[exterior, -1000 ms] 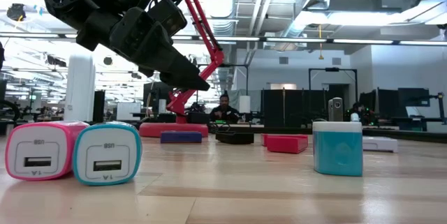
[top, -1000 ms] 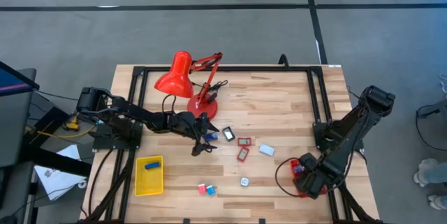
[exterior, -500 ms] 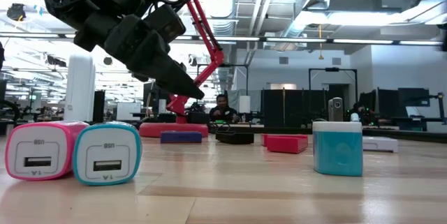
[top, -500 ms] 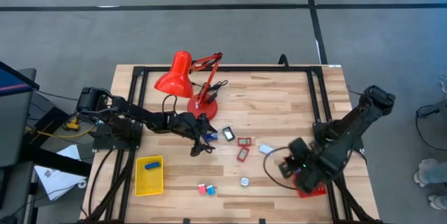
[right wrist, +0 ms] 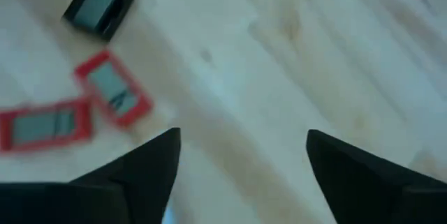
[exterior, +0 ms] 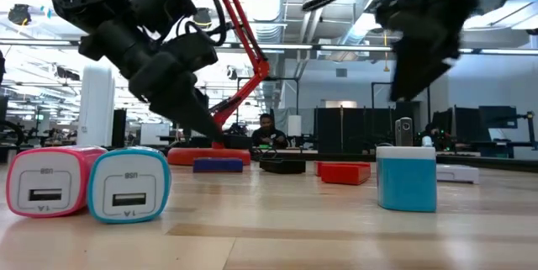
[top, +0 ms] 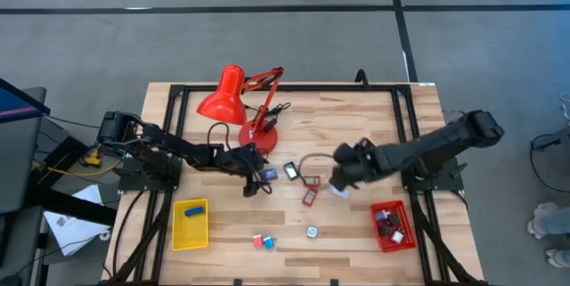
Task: Pick & Place Office items
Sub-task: Put the dark blue digital timer into the yellow bin
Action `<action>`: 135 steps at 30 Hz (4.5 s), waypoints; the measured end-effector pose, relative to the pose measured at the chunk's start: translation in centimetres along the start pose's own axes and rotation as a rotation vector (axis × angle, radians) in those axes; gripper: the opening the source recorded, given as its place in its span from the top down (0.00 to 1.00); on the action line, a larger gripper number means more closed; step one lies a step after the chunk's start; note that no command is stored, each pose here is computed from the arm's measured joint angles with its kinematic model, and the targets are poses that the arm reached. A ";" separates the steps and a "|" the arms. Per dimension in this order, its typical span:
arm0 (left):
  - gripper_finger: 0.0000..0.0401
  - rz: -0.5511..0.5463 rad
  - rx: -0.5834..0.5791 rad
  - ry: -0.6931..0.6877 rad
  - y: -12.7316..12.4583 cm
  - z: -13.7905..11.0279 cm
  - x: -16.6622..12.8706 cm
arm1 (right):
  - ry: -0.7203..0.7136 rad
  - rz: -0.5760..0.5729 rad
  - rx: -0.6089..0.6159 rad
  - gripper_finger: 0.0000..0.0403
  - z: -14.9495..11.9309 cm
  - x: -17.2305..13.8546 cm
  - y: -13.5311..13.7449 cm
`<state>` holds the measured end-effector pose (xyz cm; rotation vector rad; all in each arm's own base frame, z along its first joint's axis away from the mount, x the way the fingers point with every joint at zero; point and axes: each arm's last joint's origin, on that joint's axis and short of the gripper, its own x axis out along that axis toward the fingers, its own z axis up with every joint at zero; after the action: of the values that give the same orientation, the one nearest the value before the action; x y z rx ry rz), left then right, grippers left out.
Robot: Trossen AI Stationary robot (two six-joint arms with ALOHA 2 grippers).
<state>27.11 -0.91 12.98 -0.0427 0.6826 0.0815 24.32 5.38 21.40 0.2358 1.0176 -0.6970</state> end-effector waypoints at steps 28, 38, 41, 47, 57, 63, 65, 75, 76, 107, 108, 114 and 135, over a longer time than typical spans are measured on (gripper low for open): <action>0.20 0.078 -0.129 0.069 1.5 -1.9 2.4 | -0.090 0.128 -0.030 0.13 2.0 4.5 -1.6; 0.31 0.079 -0.117 0.100 1.4 -2.4 2.8 | -0.090 0.127 -0.029 0.13 2.1 4.5 -1.7; 0.36 0.091 -0.067 0.115 1.2 -2.7 3.0 | -0.090 0.127 -0.029 0.14 2.1 4.5 -1.7; 0.47 0.106 0.079 0.118 0.1 -2.8 2.9 | -0.091 0.127 -0.027 0.14 2.1 4.5 -1.7; 0.63 0.137 0.201 0.115 -1.1 -3.0 2.7 | -0.181 0.191 0.028 0.14 3.0 4.2 -1.0; 0.57 0.153 0.225 0.112 -1.4 -3.0 2.7 | -0.231 0.289 0.088 0.14 3.6 3.8 -0.3; 0.57 0.154 0.261 0.105 -1.7 -2.8 2.4 | -0.266 0.369 0.111 0.14 4.1 3.4 0.3; 0.60 0.286 0.402 -0.041 -3.8 0.0 -0.7 | -0.314 0.473 0.300 0.15 4.6 3.7 1.9; 0.59 0.286 0.405 -0.047 -4.0 0.1 -1.0 | -0.316 0.482 0.297 0.16 4.5 4.3 2.3; 0.59 0.271 0.431 -0.062 -4.8 0.3 -1.7 | -0.451 0.719 0.110 0.25 6.0 11.7 6.9; 0.59 0.248 0.411 -0.059 -4.9 0.2 -1.6 | -0.456 0.694 0.048 0.25 5.9 11.4 6.8; 0.61 0.039 0.236 -0.040 -5.1 0.0 -1.5 | -0.612 0.558 -0.469 0.25 4.6 9.1 8.1; 0.59 -0.443 -0.174 -0.092 -4.3 1.9 -1.4 | -0.809 0.286 -0.991 0.25 2.3 6.1 13.6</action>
<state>27.64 -5.17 15.38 -0.3534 0.5596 -0.2821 36.56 12.03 15.70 -0.7098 0.4298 0.0562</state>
